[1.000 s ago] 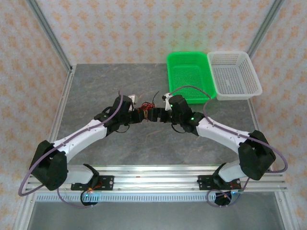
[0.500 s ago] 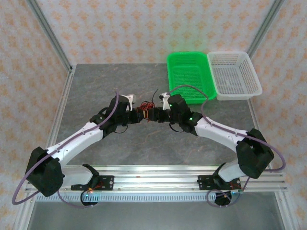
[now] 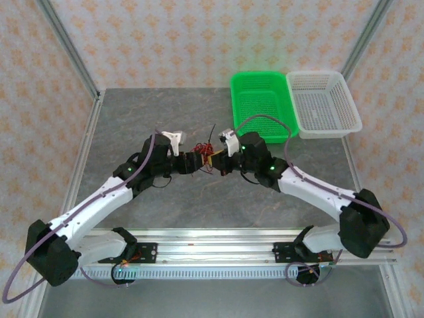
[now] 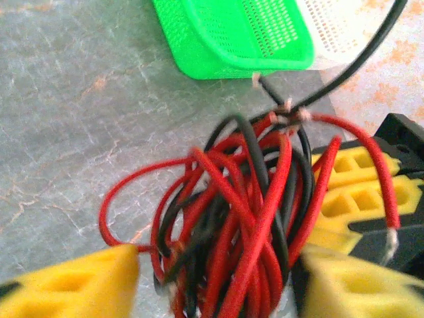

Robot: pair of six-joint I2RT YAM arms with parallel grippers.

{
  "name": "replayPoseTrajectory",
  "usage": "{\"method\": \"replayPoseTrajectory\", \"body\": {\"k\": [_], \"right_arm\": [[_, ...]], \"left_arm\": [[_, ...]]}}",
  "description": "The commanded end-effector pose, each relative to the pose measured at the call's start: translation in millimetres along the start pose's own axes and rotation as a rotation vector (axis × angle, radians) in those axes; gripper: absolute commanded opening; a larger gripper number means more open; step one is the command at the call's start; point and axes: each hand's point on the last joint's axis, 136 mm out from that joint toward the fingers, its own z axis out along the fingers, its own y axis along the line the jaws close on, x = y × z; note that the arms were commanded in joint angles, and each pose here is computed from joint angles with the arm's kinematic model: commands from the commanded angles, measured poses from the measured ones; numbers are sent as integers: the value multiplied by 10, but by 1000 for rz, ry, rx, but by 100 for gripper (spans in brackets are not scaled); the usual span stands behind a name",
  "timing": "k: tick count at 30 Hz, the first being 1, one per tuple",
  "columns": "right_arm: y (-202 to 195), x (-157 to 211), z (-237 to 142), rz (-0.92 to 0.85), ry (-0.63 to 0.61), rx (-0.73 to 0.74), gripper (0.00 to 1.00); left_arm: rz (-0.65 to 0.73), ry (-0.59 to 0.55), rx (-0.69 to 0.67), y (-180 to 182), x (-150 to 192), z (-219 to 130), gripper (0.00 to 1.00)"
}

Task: Untangle the cables

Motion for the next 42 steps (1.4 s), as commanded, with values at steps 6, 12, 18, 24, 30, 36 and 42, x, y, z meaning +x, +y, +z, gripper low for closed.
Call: {"method": "replayPoseTrajectory", "body": {"k": [6, 12, 18, 24, 30, 36, 42], "right_arm": [[43, 61, -268, -300, 7, 19, 0], [9, -65, -357, -445, -15, 76, 0], [-3, -172, -365, -488, -23, 100, 0], [18, -161, -356, -485, -16, 86, 0], [9, -105, -304, -477, 13, 71, 0], [27, -100, -299, -473, 13, 60, 0], [43, -117, -329, -469, 0, 60, 0]], "left_arm": [[58, -74, 124, -379, -208, -308, 90], [82, -65, 221, -578, -236, -325, 91], [90, -16, 238, -573, -151, -216, 90], [100, 19, 212, -497, -97, -112, 90], [96, 46, 203, -447, -64, 14, 90], [92, 55, 200, -424, -54, 106, 85], [81, 68, 184, -349, -12, 194, 68]]}}
